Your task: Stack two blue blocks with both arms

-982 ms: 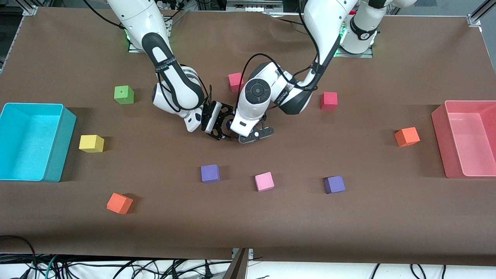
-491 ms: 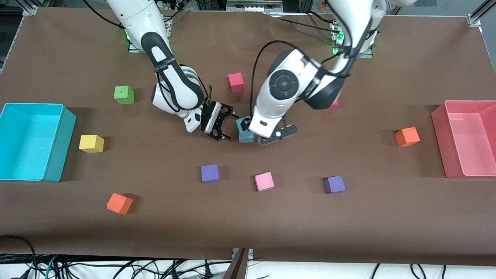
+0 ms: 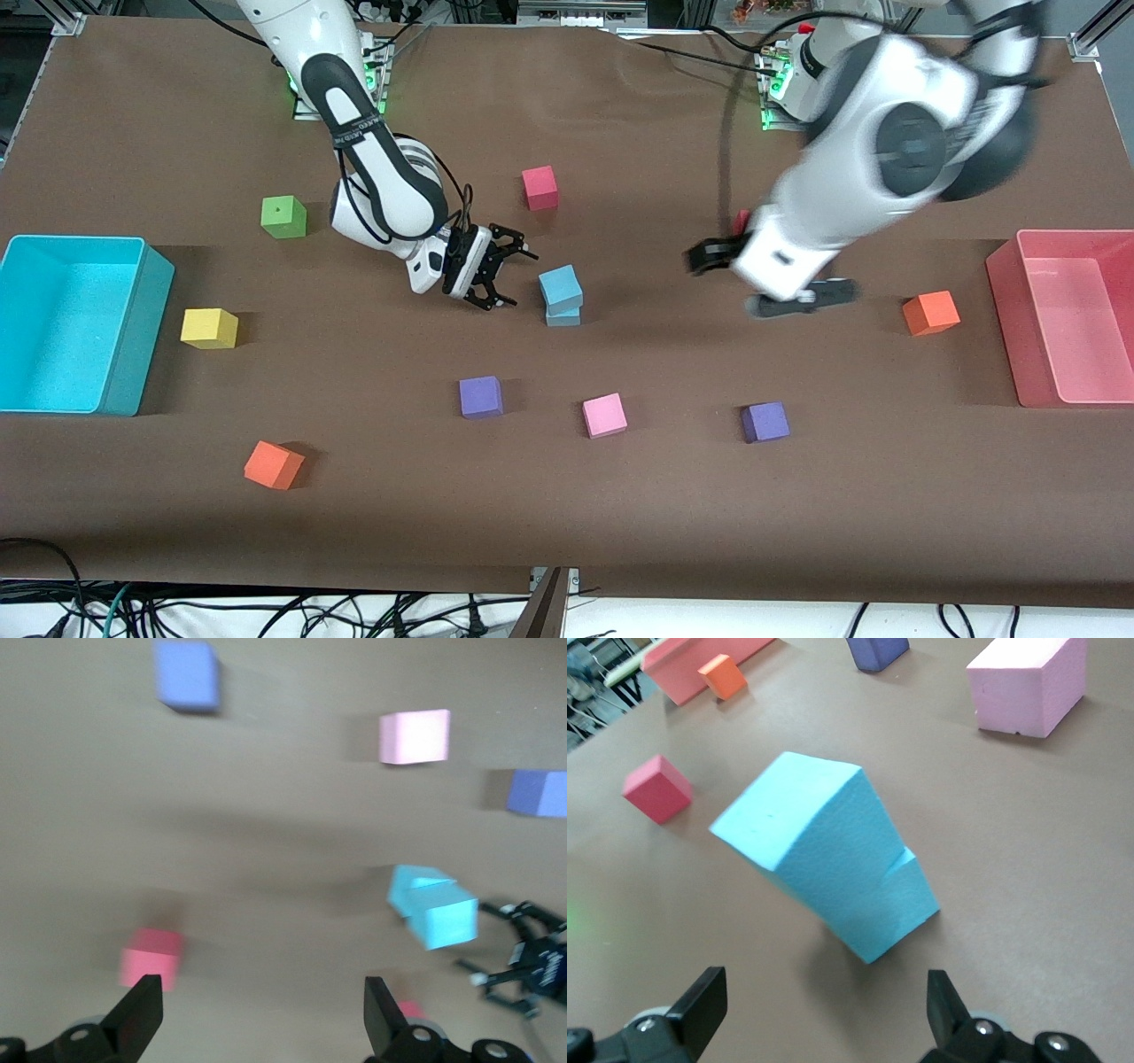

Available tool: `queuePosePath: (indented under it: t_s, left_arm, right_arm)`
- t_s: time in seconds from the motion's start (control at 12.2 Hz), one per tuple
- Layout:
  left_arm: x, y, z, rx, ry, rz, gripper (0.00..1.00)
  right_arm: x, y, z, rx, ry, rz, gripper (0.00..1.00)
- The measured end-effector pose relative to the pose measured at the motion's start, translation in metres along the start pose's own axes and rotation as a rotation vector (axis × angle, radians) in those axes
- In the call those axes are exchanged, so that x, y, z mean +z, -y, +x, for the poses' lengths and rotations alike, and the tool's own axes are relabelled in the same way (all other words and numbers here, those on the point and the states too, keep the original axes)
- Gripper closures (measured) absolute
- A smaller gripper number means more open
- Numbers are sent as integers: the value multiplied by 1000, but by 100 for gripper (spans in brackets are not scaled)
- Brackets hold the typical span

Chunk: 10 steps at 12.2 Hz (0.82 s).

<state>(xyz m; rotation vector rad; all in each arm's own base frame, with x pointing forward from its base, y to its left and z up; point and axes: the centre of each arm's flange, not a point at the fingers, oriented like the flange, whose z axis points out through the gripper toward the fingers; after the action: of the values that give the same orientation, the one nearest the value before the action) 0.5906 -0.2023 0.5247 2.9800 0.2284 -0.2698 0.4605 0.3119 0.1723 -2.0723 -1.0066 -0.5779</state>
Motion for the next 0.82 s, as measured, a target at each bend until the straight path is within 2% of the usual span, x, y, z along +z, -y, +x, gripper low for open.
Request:
queuePosePath:
  t_s: [0.16,0.25,0.41,0.57,0.82]
  left_arm:
    - [-33,87,-1,97,-21,75,0]
    - [-42,114,-10,137,-33,126,0]
    - [-52,138,-30,180,-42,162,0]
    - [-53,150,-45,183,-39,164,0]
    - [-44,158,-55,179,-35,163,0]
  right_arm:
    - [-18,-3,9,45,40,43,0]
    - [-28,-7,15,62,61,66,0]
    - [-51,-18,21,89,126,109,0]
    - [-78,-29,25,115,227,131,0]
    - [-125,-38,38,150,378,103,0]
